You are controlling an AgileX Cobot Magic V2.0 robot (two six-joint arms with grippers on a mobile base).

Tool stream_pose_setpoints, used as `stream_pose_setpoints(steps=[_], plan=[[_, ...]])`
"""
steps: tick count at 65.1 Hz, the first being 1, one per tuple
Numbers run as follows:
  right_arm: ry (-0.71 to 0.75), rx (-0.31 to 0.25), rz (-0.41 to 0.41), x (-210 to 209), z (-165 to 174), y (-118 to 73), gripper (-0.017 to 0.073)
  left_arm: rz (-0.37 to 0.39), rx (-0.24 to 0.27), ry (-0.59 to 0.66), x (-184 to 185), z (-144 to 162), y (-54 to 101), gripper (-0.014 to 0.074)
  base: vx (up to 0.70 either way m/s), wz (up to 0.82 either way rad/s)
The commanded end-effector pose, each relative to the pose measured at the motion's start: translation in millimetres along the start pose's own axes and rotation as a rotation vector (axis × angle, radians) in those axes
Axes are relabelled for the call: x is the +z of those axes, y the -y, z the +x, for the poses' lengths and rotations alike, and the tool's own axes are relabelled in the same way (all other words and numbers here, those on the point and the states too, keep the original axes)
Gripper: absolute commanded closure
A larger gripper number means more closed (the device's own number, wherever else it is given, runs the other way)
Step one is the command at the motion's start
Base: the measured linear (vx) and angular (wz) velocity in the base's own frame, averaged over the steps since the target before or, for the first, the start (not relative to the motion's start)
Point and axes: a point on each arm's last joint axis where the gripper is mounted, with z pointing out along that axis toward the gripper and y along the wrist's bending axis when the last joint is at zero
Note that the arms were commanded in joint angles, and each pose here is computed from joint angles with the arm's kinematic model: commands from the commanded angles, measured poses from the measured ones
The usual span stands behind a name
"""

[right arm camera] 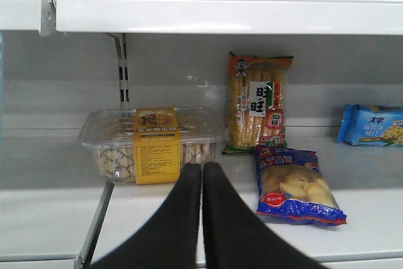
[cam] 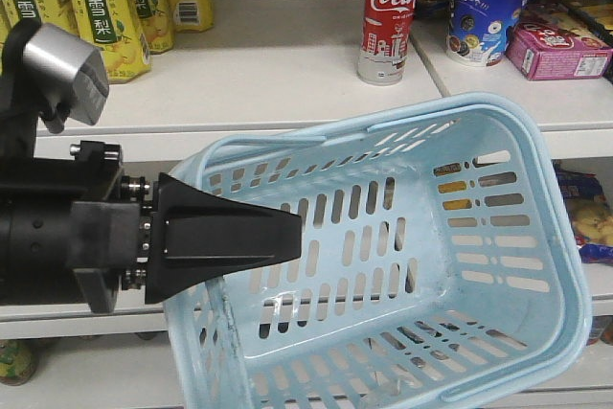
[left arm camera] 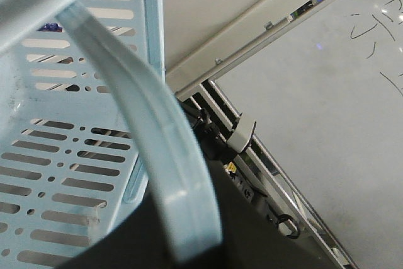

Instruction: Place coke in basket with both arms

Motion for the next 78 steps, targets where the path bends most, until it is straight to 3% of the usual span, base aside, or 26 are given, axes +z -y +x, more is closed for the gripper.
stream_pose_setpoints(steps=[1, 78], plan=[[0.078, -0.015, -0.006, -0.9, -4.8, -0.9, 0.0564, 0.073, -0.006, 0.066, -7.1, -6.9, 17.7, 0.0600, 0.02, -0.01], [0.078, -0.015, -0.006, -0.9, -4.8, -0.9, 0.0564, 0.073, -0.006, 0.066, -7.1, -6.9, 17.7, 0.0600, 0.01, -0.01]])
